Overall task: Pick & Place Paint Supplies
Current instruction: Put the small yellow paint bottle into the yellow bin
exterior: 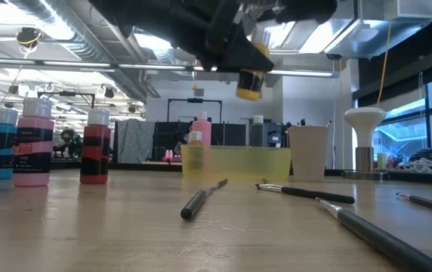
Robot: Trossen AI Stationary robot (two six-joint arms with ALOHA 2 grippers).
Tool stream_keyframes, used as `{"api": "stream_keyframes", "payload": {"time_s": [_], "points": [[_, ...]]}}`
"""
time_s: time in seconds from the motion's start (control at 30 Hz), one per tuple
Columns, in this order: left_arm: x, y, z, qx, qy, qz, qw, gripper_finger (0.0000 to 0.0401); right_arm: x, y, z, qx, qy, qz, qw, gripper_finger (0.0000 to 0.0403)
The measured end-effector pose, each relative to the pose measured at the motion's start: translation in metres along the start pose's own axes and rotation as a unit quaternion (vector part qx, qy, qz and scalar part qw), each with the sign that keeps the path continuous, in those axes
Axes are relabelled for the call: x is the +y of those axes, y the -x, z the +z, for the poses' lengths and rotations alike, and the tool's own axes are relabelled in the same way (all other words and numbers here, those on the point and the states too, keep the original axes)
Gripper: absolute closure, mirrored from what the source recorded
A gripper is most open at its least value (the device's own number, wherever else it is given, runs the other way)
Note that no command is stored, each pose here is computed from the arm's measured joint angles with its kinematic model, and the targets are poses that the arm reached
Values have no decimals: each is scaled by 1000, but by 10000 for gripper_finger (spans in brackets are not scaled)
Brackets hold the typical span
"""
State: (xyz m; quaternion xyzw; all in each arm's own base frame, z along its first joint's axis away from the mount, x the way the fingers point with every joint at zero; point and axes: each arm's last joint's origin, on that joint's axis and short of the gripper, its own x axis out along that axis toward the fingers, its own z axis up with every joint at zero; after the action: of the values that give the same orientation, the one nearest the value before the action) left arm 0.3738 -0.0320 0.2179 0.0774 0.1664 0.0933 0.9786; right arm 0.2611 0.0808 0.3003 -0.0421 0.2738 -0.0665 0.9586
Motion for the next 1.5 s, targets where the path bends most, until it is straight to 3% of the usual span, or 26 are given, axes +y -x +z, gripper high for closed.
{"api": "stream_keyframes", "payload": {"time_s": [0.2, 0.43, 1.13, 1.5], "points": [[-1, 0, -5, 27, 3, 0, 1000, 277, -4, -25, -8, 45, 21, 36, 998, 137], [-5, 2, -6, 34, -2, -1, 999, 277, -6, -29, -3, 21, 42, 19, 999, 137], [-11, 4, -8, 42, -5, -9, 999, 277, -4, -55, -9, 30, 97, 26, 995, 138], [-10, 3, -8, 42, 0, -9, 999, 277, -5, -56, -10, 35, 93, 23, 995, 174]]}}
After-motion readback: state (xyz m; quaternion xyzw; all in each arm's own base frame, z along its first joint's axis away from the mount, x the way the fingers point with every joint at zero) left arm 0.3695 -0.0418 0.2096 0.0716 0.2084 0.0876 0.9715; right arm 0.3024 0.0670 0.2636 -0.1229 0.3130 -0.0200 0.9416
